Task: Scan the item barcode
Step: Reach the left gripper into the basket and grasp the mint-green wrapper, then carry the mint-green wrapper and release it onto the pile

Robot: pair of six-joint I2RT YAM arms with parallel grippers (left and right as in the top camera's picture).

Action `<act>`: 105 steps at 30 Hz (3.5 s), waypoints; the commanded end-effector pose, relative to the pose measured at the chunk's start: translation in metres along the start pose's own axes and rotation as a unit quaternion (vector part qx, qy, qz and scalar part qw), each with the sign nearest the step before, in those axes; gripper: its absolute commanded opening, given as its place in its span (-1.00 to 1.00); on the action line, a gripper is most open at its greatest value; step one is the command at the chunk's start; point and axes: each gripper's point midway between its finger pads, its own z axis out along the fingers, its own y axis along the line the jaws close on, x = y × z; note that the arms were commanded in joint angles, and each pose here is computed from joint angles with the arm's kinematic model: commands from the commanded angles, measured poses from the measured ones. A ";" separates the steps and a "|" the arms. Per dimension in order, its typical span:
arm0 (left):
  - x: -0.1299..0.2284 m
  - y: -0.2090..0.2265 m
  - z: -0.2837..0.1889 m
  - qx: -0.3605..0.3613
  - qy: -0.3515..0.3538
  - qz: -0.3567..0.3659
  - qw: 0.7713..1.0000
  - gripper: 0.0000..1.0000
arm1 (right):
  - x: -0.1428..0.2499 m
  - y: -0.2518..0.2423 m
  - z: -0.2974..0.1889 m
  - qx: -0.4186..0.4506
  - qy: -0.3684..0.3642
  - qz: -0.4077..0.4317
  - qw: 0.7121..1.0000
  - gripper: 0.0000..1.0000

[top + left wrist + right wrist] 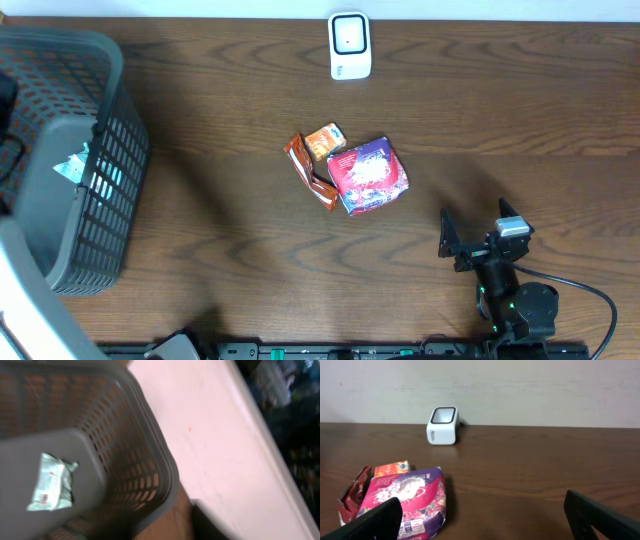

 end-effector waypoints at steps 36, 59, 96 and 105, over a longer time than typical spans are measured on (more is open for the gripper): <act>0.158 0.280 0.238 -0.387 0.316 0.110 0.859 0.85 | 0.001 0.001 0.000 -0.002 0.001 -0.006 1.000 0.99; 0.013 0.128 0.106 -0.287 0.108 0.052 0.950 -0.86 | 0.001 0.001 0.000 -0.002 0.001 -0.006 1.000 0.99; 0.484 -0.023 0.084 -0.050 0.492 0.480 0.724 -0.85 | 0.001 0.001 0.000 -0.002 0.001 -0.006 1.000 0.99; 0.491 -0.009 0.096 -0.072 0.499 0.481 0.717 0.35 | 0.001 0.001 0.000 -0.002 0.001 -0.006 1.000 0.99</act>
